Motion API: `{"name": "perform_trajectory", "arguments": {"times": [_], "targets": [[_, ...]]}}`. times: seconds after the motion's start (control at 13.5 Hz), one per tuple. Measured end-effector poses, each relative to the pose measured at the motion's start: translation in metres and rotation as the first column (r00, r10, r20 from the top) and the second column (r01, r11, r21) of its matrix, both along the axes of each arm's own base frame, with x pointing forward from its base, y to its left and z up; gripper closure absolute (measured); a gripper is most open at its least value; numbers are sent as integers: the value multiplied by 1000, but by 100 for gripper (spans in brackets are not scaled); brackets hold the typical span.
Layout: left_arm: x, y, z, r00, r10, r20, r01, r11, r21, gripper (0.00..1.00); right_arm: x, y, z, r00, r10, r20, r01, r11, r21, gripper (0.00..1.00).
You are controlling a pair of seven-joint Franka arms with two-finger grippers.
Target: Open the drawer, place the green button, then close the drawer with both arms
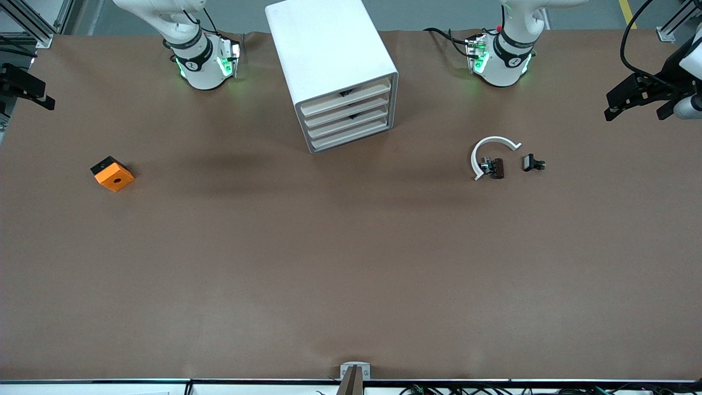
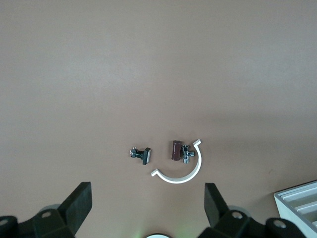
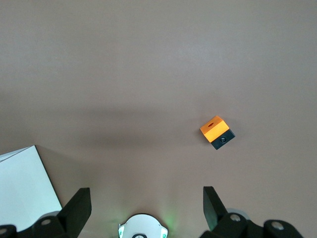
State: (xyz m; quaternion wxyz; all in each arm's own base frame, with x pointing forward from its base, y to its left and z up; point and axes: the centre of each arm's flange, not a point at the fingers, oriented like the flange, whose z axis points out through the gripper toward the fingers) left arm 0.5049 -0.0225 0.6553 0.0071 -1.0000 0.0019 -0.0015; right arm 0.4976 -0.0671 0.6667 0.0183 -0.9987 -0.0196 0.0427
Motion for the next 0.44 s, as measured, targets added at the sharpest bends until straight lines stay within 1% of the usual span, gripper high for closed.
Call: {"name": "perform_trajectory", "arguments": {"times": [0.15, 0.44], "targets": [[0, 0, 0, 1000, 0, 0, 0, 1000, 0, 0, 1, 2, 1, 1000, 3, 12, -3, 1000, -2, 0], [-1, -1, 2, 1000, -2, 0, 2, 1000, 0, 0, 1, 2, 3, 1000, 5, 18, -5, 1000, -2, 0]]}}
